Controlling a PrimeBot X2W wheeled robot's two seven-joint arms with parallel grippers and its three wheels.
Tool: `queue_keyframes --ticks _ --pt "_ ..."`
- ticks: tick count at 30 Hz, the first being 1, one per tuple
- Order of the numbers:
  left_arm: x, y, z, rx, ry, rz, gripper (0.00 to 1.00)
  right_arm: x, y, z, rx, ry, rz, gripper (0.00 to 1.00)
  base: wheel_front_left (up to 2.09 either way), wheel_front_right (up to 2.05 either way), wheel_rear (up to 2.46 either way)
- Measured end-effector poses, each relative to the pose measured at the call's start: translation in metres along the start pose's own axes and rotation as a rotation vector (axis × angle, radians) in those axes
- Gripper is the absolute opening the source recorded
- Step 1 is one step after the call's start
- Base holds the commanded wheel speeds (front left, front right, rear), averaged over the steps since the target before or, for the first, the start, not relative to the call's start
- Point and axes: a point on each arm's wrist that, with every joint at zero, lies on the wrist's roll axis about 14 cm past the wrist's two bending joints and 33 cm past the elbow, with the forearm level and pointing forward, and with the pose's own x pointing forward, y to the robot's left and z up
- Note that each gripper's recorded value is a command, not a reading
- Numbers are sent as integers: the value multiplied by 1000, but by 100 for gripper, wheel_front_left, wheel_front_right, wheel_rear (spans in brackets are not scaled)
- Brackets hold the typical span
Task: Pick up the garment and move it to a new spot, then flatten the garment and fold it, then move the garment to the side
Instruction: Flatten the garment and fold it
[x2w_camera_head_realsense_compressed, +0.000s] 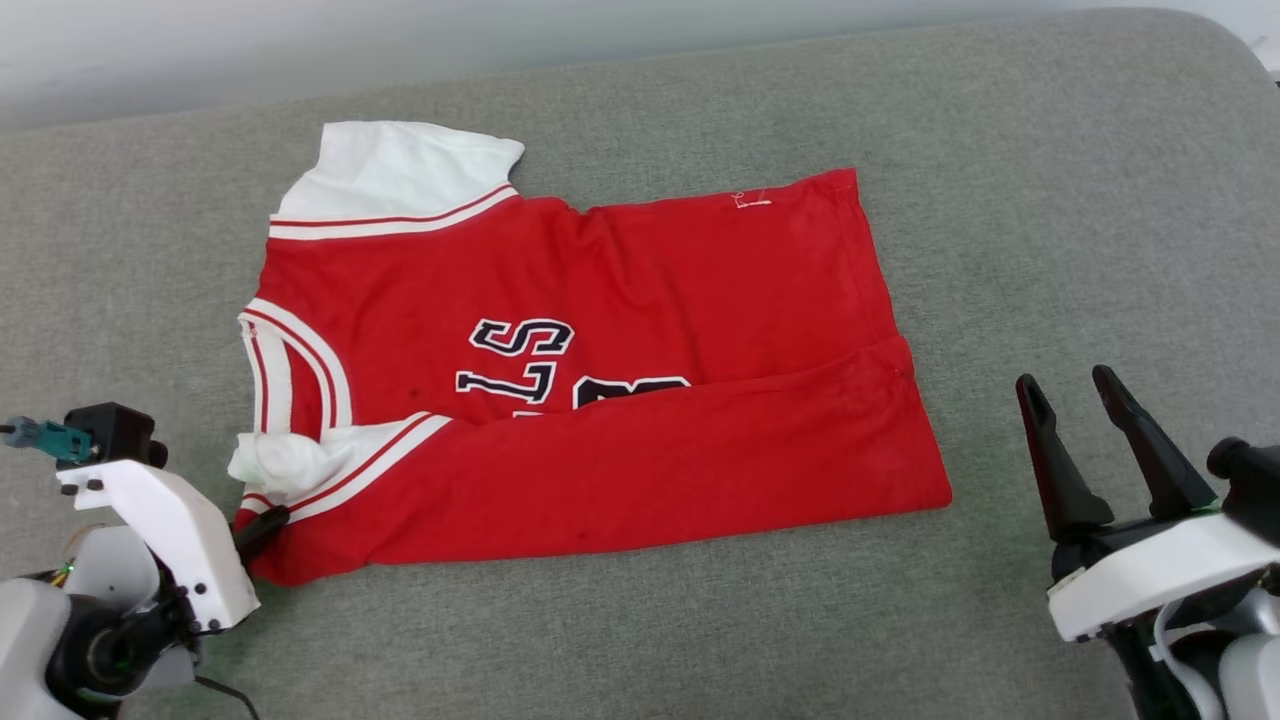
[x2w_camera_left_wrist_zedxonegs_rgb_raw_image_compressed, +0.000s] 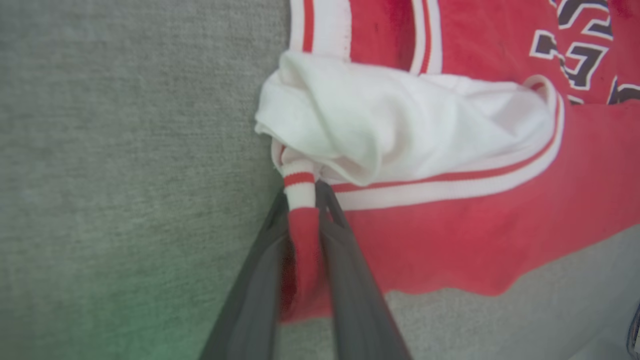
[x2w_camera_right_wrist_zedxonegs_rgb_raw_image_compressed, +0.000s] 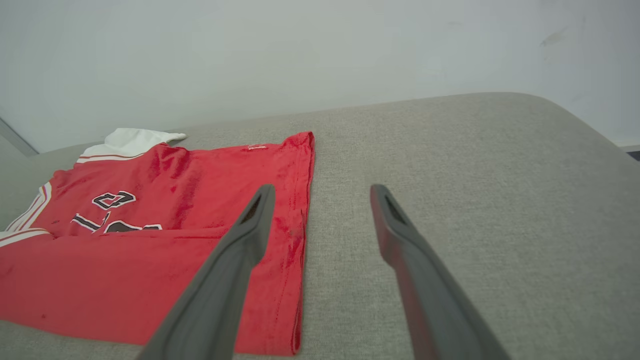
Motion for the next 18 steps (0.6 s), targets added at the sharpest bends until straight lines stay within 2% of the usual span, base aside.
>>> queue_keyframes --ticks 4,13,18 --pt "-6 -4 5 8 -75 -5 0 6 -5 -9 33 117 16 100 0 0 0" --pt "-36 -13 30 63 -274 -8 0 11 4 -74 42 641 104 100 0 0 0" --pt "-43 -22 32 84 -317 -20 0 24 22 -98 54 785 151 100 0 0 0"
